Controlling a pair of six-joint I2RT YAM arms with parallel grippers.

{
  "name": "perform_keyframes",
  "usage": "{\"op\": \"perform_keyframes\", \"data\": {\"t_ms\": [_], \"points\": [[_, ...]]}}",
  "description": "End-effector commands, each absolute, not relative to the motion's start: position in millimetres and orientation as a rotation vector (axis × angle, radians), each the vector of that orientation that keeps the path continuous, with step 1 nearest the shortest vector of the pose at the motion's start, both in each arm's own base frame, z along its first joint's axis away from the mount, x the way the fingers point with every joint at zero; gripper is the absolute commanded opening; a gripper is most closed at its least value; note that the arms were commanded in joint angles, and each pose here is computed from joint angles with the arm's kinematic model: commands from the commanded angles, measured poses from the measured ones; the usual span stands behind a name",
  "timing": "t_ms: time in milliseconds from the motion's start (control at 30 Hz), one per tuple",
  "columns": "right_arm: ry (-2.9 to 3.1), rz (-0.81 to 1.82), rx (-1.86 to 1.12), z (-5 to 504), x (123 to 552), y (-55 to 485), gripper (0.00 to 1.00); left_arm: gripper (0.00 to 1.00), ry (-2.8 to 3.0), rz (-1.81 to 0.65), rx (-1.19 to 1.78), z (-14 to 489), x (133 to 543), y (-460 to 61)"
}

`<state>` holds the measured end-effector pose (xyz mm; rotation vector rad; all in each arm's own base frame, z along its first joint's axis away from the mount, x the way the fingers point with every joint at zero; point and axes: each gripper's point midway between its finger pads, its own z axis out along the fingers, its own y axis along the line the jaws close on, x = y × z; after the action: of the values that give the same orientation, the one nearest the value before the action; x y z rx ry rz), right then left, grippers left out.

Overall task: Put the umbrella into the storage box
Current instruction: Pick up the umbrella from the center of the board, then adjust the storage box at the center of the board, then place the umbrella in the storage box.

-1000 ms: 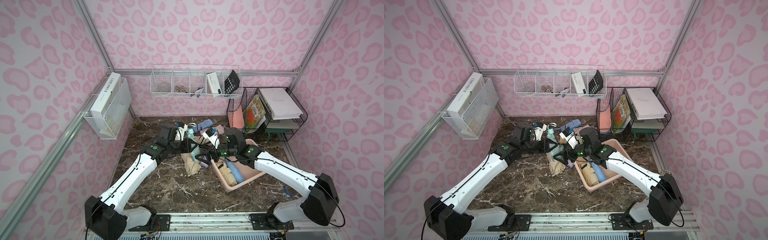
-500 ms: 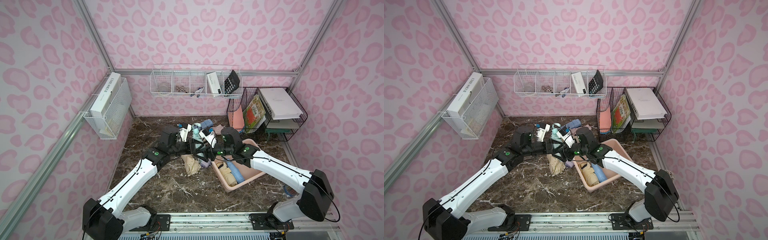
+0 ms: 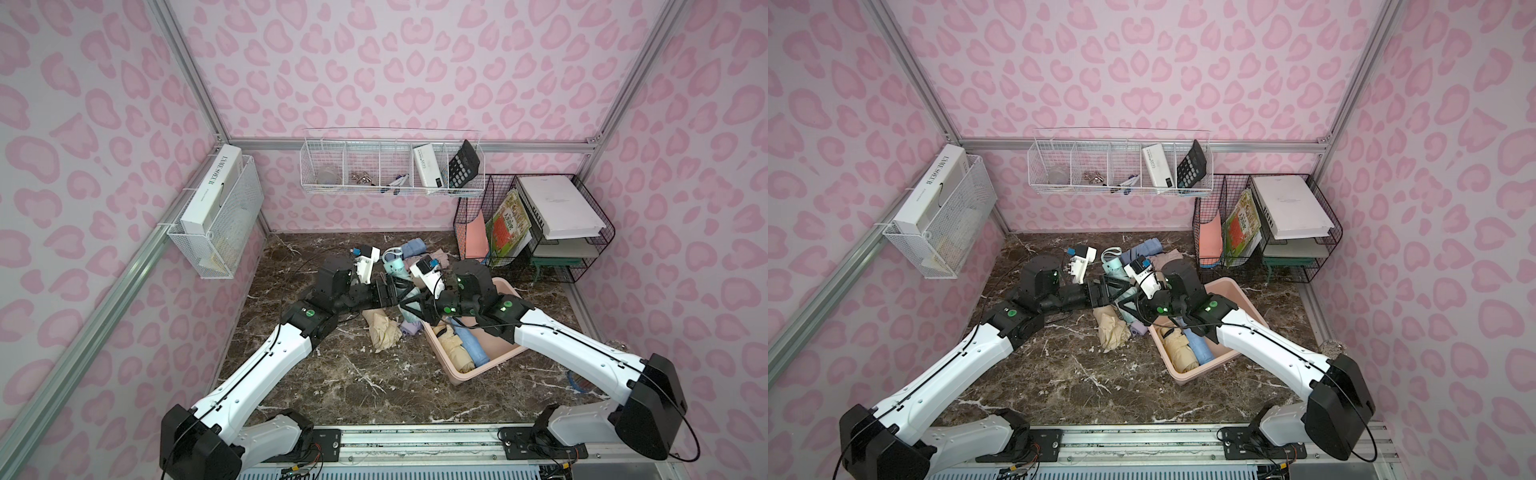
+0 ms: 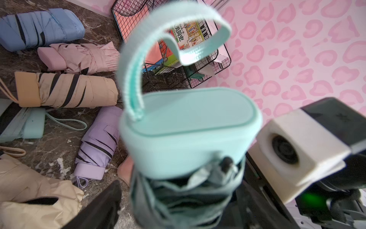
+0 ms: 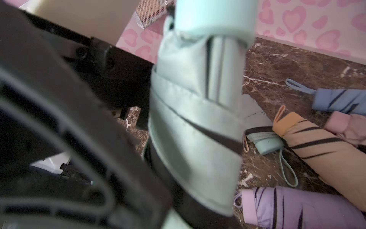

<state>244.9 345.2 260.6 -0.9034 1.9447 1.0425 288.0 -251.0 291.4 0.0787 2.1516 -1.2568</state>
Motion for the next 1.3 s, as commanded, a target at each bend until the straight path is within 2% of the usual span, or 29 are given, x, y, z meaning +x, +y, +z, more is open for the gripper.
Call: {"op": "perform_keyframes", "data": {"t_ms": [0,167,267,400,600,733,800,900,1100,1267], "points": [[2.067,0.916,-0.765,249.6,253.8,310.8,0.24,0.91,2.177,-1.191,-0.111,285.0,291.1,-233.6],[2.306,0.674,-0.608,221.2,247.7,240.0,0.23,0.87,2.398,-1.004,-0.377,237.1,260.0,-216.5],[2.447,0.506,-0.523,201.8,240.0,207.2,0.23,0.84,2.484,-0.968,-0.443,218.1,240.8,-231.0],[2.552,0.337,-0.371,178.4,238.6,175.8,0.23,0.84,2.568,-0.919,-0.454,201.2,224.1,-259.6],[2.554,0.167,-0.26,165.3,267.7,144.1,0.23,0.89,2.601,-0.985,-0.404,193.5,225.7,-316.1],[2.606,-0.007,-0.291,146.6,272.5,123.6,0.23,0.88,2.625,-0.985,-0.384,184.8,230.7,-338.3],[2.624,-0.026,-0.314,139.6,274.5,123.2,0.23,0.84,2.658,-0.962,-0.402,170.9,231.5,-342.3],[2.642,-0.061,-0.331,130.1,279.6,122.8,0.24,0.73,2.703,-0.922,-0.411,152.7,231.6,-345.8],[2.708,0.004,-0.336,108.2,276.6,134.4,0.25,0.47,2.756,-0.786,-0.372,134.2,235.9,-343.6],[2.718,0.054,-0.31,109.3,267.0,145.3,0.26,0.24,2.777,-0.685,-0.305,129.8,245.5,-335.4]]}}
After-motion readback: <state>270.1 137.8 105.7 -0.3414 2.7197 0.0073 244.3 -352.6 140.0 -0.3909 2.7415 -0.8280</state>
